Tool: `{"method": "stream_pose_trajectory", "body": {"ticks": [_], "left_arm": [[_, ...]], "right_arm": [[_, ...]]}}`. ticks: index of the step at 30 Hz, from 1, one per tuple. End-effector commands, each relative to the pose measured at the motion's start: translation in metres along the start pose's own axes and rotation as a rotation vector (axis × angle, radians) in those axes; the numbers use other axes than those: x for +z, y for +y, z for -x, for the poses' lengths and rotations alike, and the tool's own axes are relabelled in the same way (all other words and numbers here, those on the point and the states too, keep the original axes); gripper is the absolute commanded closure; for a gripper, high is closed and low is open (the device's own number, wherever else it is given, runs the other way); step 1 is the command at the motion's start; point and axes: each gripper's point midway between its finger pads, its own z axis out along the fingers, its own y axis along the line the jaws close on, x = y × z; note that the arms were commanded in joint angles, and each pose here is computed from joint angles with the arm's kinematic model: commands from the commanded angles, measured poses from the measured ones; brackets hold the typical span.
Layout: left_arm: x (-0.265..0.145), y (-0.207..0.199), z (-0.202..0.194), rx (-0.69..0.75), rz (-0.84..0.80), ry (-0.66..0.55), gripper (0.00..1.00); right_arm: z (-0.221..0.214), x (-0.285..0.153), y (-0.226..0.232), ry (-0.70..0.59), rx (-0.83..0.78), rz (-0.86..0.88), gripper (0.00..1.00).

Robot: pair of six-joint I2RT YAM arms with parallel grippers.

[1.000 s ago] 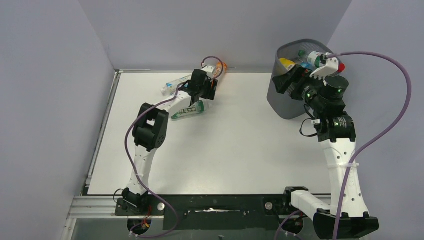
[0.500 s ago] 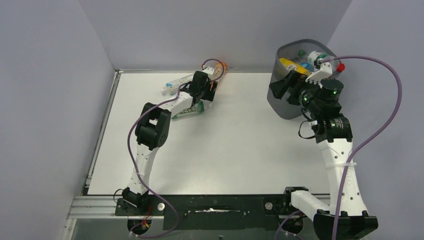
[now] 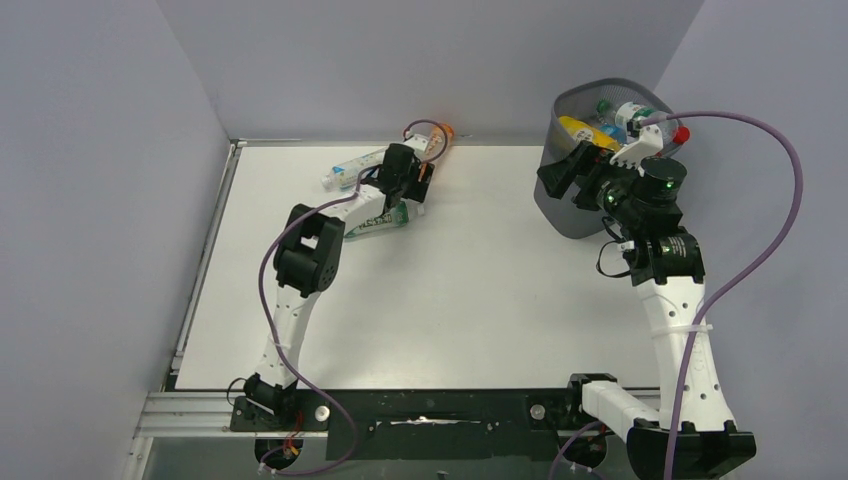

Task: Put the plastic bottles in the bin
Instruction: Pick up the plastic bottle at the center of the board.

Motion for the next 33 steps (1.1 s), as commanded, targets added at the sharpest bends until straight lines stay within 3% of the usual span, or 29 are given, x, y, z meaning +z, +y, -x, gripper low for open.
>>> {"method": "stream_pose_trajectory", "body": {"ticks": [1,6,12,20,26,33], "left_arm": [[0.004,0.007,0.043,0.011,-0.005,-0.141,0.28],[0.007,0.004,0.043,0.015,-0.028,-0.158,0.32],[0.009,0.001,0.044,0.005,-0.062,-0.164,0.46],[0.014,-0.001,0.041,-0.001,-0.072,-0.153,0.5],[0.016,-0.002,0.043,-0.012,-0.086,-0.158,0.61],[0.001,0.0,0.058,-0.02,-0.086,-0.196,0.65]], "right_arm": [[0.008,0.001,0.007,-0.03,-0.02,0.034,0.04],[0.006,0.004,0.005,-0.026,-0.02,0.029,0.04],[0.004,0.006,0.004,-0.019,-0.021,0.03,0.04],[0.0,0.009,0.002,-0.011,-0.018,0.029,0.04],[-0.002,0.009,0.001,-0.007,-0.018,0.027,0.04],[-0.002,0.009,0.0,-0.007,-0.018,0.025,0.04]]}}
